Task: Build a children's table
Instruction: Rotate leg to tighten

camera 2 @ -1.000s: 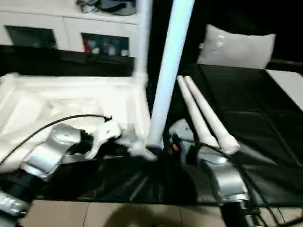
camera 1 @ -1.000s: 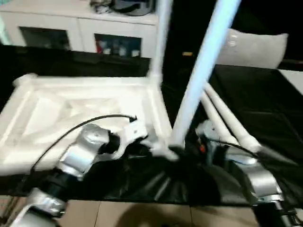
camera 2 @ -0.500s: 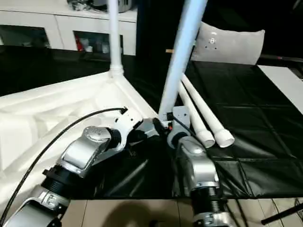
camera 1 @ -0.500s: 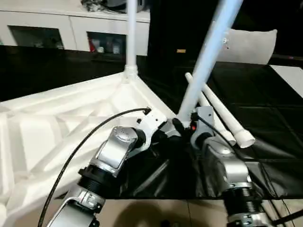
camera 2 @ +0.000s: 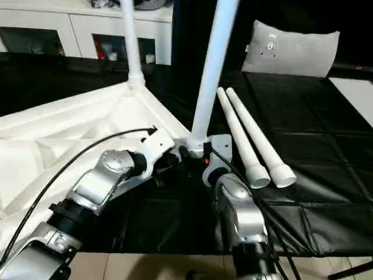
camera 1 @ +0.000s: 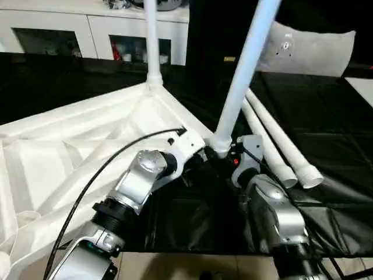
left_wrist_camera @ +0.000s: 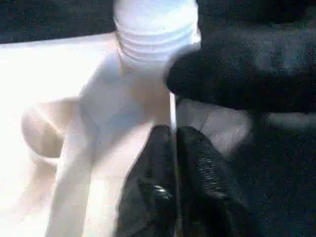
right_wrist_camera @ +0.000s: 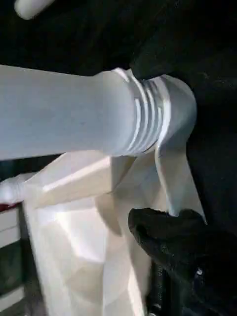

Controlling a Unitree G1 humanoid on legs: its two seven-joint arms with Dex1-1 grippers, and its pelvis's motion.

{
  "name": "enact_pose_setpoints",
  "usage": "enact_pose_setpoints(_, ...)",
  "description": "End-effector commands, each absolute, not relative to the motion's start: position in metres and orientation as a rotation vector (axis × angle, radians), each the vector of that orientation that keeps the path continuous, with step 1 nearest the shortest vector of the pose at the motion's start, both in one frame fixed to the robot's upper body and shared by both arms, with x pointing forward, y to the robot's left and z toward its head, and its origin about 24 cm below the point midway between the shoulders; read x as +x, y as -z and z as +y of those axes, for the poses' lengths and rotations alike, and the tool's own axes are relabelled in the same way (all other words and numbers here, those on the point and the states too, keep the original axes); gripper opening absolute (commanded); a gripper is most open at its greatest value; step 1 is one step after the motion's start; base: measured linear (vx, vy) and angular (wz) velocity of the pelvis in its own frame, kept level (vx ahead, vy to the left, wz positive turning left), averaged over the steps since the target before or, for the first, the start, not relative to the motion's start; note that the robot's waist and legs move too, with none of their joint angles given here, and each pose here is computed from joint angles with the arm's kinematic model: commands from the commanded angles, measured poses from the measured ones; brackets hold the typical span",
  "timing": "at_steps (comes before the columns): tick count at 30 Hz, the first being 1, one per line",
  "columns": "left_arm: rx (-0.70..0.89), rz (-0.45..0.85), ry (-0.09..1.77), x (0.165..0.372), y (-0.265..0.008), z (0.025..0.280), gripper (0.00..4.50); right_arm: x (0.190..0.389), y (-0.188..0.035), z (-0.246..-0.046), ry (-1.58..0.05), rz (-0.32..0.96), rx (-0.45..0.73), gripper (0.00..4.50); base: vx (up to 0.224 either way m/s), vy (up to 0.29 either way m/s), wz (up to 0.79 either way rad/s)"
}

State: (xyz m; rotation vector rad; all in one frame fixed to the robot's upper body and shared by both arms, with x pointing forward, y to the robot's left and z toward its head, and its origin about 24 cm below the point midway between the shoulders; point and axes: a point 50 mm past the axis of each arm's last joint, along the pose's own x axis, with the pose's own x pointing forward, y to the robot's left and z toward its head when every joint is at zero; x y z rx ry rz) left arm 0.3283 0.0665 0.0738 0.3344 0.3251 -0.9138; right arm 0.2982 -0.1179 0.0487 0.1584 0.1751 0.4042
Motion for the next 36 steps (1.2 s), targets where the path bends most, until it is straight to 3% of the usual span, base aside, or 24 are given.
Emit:
enact_pose_setpoints(1,0.298,0.242,0.940,0.329,-0.089,0.061,0.60,0.298,-0.060,-0.121,-0.417,0.116,0.161,4.50,0.000,0.000,0.00)
enact_pose_setpoints(5,0.262,0.196,0.955,0.324,-0.094,0.064,0.88,0.296,-0.071,-0.130,-0.458,0.097,0.177,4.50,0.000,0.000,0.00)
enact_pose_setpoints(8,0.275,0.239,0.979,0.314,-0.093,0.080,0.88,0.296,-0.082,-0.137,-0.558,0.073,0.146,4.50,0.000,0.000,0.00)
enact_pose_setpoints(15,0.328,0.362,0.911,0.294,-0.090,0.140,0.88,0.297,-0.095,-0.146,-0.865,0.121,0.054,4.50,0.000,0.000,0.00)
enact_pose_setpoints(17,0.348,0.385,0.936,0.283,-0.095,0.156,0.88,0.303,-0.097,-0.150,-0.979,0.159,-0.006,4.50,0.000,0.000,0.00)
enact_pose_setpoints(21,0.345,0.416,1.029,0.262,-0.107,0.162,0.88,0.321,-0.104,-0.155,-1.100,0.217,-0.108,4.50,0.000,0.000,0.00)
enact_pose_setpoints(30,0.352,0.475,1.118,0.239,-0.116,0.166,0.88,0.361,-0.119,-0.173,-1.021,0.265,-0.400,4.50,0.000,0.000,0.00)
enact_pose_setpoints(32,0.372,0.525,1.133,0.232,-0.114,0.170,0.88,0.377,-0.130,-0.177,-0.909,0.225,-0.493,4.50,0.000,0.000,0.00)
enact_pose_setpoints(36,0.391,0.577,1.135,0.226,-0.110,0.172,0.88,0.398,-0.148,-0.175,-0.634,0.084,-0.547,4.50,0.000,0.000,0.00)
